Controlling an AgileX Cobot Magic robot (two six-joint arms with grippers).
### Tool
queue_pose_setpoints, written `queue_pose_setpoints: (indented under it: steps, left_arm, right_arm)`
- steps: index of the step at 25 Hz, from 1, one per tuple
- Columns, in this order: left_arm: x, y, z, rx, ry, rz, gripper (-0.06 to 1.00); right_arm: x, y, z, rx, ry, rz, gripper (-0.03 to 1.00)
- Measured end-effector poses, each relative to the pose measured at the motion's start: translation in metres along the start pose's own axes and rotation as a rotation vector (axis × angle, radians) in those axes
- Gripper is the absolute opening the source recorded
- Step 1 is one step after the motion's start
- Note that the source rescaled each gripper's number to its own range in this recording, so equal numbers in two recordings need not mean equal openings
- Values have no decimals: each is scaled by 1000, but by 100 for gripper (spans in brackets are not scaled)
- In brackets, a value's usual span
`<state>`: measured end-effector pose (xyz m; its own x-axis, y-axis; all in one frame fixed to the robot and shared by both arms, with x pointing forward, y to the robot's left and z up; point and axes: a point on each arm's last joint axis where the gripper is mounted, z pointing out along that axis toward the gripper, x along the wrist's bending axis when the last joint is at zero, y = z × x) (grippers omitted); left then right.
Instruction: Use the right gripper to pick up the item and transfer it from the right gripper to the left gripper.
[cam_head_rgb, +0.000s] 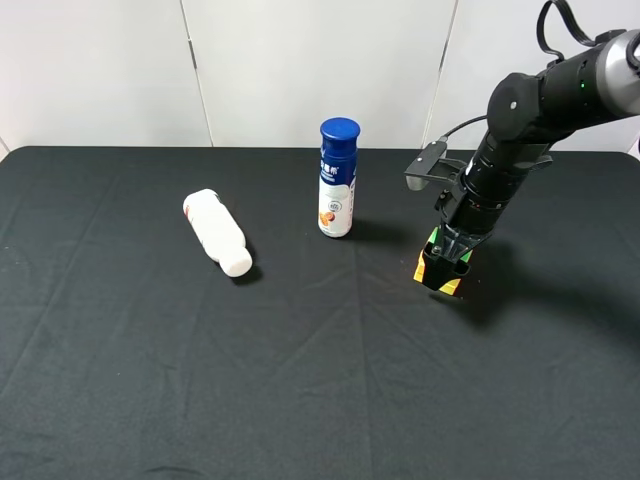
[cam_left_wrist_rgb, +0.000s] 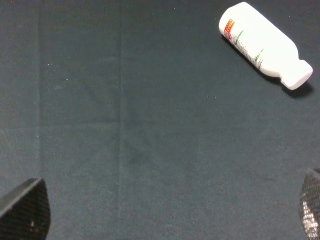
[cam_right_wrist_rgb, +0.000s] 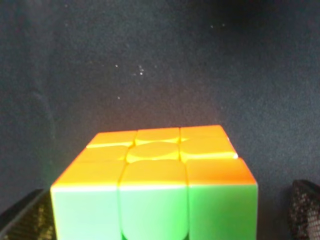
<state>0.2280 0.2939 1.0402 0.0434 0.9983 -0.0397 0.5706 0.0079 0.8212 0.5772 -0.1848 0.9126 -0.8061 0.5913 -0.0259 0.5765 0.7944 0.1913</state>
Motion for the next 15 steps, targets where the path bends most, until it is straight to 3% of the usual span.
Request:
queue_pose_setpoints:
  steps: [2, 4, 6, 7, 8, 15]
  left_arm:
    - [0, 0, 0, 0, 0, 0, 100]
    - [0, 0, 0, 0, 0, 0, 100]
    - [0, 0, 0, 0, 0, 0, 100]
    - [0, 0, 0, 0, 0, 0, 100]
    - [0, 0, 0, 0, 0, 0, 100]
    - [0, 0, 0, 0, 0, 0, 100]
  right_arm:
    - [0, 0, 0, -1, -1, 0, 89]
    - [0, 0, 0, -1, 0, 0, 68]
    - [0, 0, 0, -1, 0, 0, 35]
    - [0, 0, 0, -1, 0, 1, 9]
    - [0, 0, 0, -3, -1, 1, 0]
    - [-1, 1, 0, -8, -10, -3, 0]
